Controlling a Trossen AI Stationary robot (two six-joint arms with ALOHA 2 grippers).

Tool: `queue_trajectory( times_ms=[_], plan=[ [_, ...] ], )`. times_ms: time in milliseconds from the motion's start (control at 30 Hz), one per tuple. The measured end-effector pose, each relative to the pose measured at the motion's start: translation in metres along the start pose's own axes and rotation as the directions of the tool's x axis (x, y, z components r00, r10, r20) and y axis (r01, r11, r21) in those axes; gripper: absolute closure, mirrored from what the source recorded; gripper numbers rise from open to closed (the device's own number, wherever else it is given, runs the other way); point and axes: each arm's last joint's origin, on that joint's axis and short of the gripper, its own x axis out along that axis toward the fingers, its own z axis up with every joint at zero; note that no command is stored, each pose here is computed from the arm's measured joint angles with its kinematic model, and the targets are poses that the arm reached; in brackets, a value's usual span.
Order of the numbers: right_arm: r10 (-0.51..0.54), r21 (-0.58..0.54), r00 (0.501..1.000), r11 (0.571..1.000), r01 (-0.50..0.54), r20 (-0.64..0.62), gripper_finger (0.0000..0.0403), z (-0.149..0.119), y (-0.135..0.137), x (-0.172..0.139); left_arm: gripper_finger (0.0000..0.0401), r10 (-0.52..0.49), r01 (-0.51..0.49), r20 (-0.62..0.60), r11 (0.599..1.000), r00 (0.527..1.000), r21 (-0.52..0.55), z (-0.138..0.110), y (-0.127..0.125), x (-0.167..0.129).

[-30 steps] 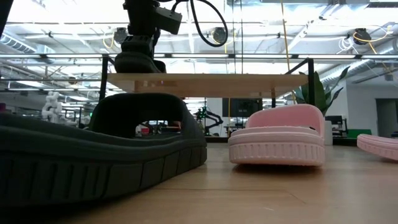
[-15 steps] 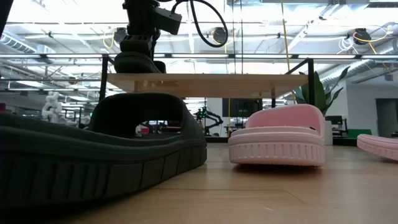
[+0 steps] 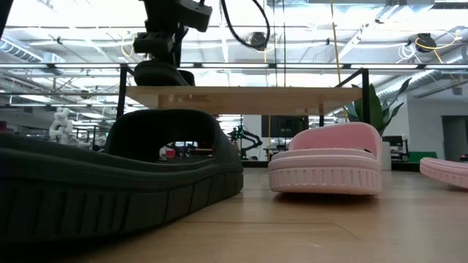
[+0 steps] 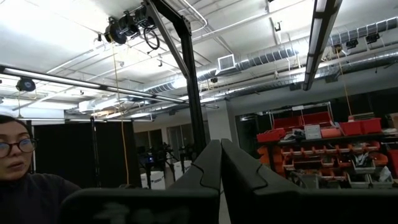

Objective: Pick and place slides into the shelf
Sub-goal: Put the black slide next to the black slide on the shelf

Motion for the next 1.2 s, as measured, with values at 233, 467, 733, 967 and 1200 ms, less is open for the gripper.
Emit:
queue_trajectory(
  times_ms=[233, 467, 733, 967, 1200],
  plan=[
    [0.000, 0.001, 1.000, 1.000, 0.000, 0.000, 0.0403, 0.000, 0.000, 0.000, 0.0219, -0.001, 0.003, 0.028, 0.998, 1.000, -0.068, 0.000, 0.018, -0.019],
    [0.000, 0.015, 1.000, 1.000, 0.000, 0.001, 0.0403, 0.000, 0.000, 0.000, 0.0219, -0.120, 0.137, 0.141, 0.983, 0.983, -0.119, -0.004, 0.029, -0.067],
    [0.001, 0.027, 1.000, 1.000, -0.001, 0.001, 0.0403, 0.000, 0.000, 0.000, 0.0219, -0.351, 0.416, 0.414, 0.906, 0.840, -0.076, -0.021, 0.030, -0.147],
    [0.000, 0.027, 1.000, 1.000, 0.000, 0.000, 0.0403, 0.000, 0.000, 0.000, 0.0219, -0.430, 0.420, 0.436, 0.899, 0.791, 0.124, -0.027, -0.011, -0.169],
    [0.000, 0.056, 1.000, 0.998, 0.000, -0.003, 0.0403, -0.001, 0.000, 0.001, 0.0219, -0.555, 0.510, 0.475, 0.827, 0.682, 0.234, -0.016, -0.067, -0.171]
  ],
)
